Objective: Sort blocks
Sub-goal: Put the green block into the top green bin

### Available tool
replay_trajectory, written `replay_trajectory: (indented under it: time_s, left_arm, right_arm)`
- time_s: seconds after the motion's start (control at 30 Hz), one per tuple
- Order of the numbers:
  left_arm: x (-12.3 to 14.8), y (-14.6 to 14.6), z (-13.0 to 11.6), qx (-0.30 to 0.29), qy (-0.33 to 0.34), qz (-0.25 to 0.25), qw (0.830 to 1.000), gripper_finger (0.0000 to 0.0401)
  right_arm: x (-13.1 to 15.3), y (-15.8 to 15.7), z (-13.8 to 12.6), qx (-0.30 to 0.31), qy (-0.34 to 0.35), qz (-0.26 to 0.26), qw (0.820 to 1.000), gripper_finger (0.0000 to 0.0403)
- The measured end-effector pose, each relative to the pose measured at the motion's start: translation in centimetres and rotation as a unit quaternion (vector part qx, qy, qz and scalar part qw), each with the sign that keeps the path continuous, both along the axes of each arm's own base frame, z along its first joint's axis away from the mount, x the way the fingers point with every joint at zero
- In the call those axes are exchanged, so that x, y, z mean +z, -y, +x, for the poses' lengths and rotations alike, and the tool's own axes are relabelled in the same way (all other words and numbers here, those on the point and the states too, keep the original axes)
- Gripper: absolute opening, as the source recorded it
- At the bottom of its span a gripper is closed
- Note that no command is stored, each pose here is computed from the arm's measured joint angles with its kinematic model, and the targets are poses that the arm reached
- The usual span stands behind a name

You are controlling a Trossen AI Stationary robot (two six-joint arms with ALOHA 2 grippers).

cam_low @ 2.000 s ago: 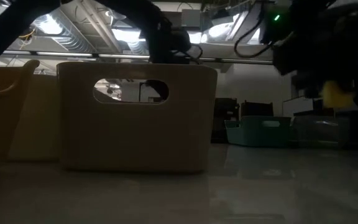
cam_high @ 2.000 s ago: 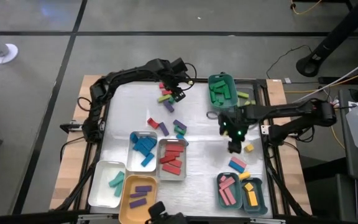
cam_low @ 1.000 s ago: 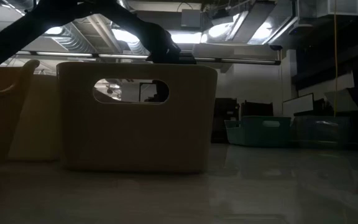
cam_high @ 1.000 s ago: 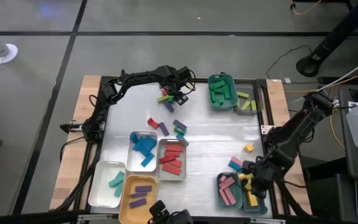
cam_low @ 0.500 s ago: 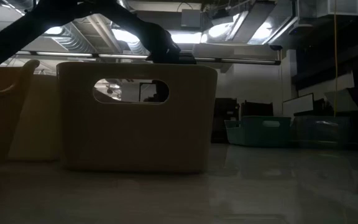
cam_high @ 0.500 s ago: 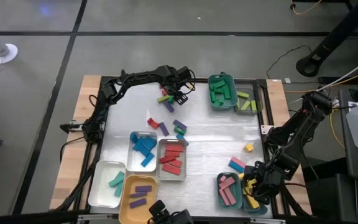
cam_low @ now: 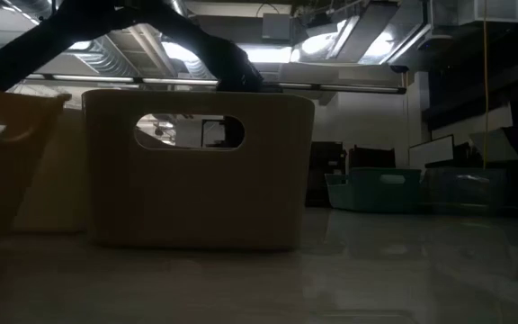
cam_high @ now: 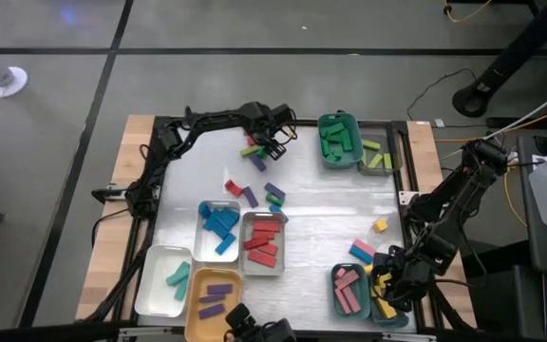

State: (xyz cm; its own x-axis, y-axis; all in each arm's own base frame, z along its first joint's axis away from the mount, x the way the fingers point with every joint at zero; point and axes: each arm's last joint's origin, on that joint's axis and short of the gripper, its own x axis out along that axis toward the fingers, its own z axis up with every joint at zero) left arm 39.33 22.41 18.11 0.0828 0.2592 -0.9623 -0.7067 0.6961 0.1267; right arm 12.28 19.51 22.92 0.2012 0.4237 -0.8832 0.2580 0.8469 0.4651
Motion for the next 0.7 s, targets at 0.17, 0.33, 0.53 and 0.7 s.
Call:
replay_trajectory:
  time_s: [0.17, 0.33, 0.53, 0.7]
  left_arm:
    - [-1.3, -0.3, 0.2, 0.003, -0.010, -0.005, 1.000, 0.0180]
    - [-1.4, -0.3, 0.2, -0.016, -0.014, -0.003, 1.000, 0.0180]
    - [-1.3, -0.8, 0.0, -0.032, -0.018, -0.002, 0.999, 0.0180]
    - [-1.4, -1.6, -0.5, -0.037, -0.022, 0.000, 0.999, 0.0167]
  right_arm:
    - [0.0, 0.0, 0.0, -0.003, 0.005, -0.004, 1.000, 0.0218]
    - [0.0, 0.1, 0.1, -0.006, 0.010, -0.007, 1.000, 0.0218]
    - [0.0, 0.1, 0.1, -0.006, 0.011, -0.008, 1.000, 0.0218]
    - [0.0, 0.1, 0.1, -0.006, 0.011, -0.008, 1.000, 0.0218]
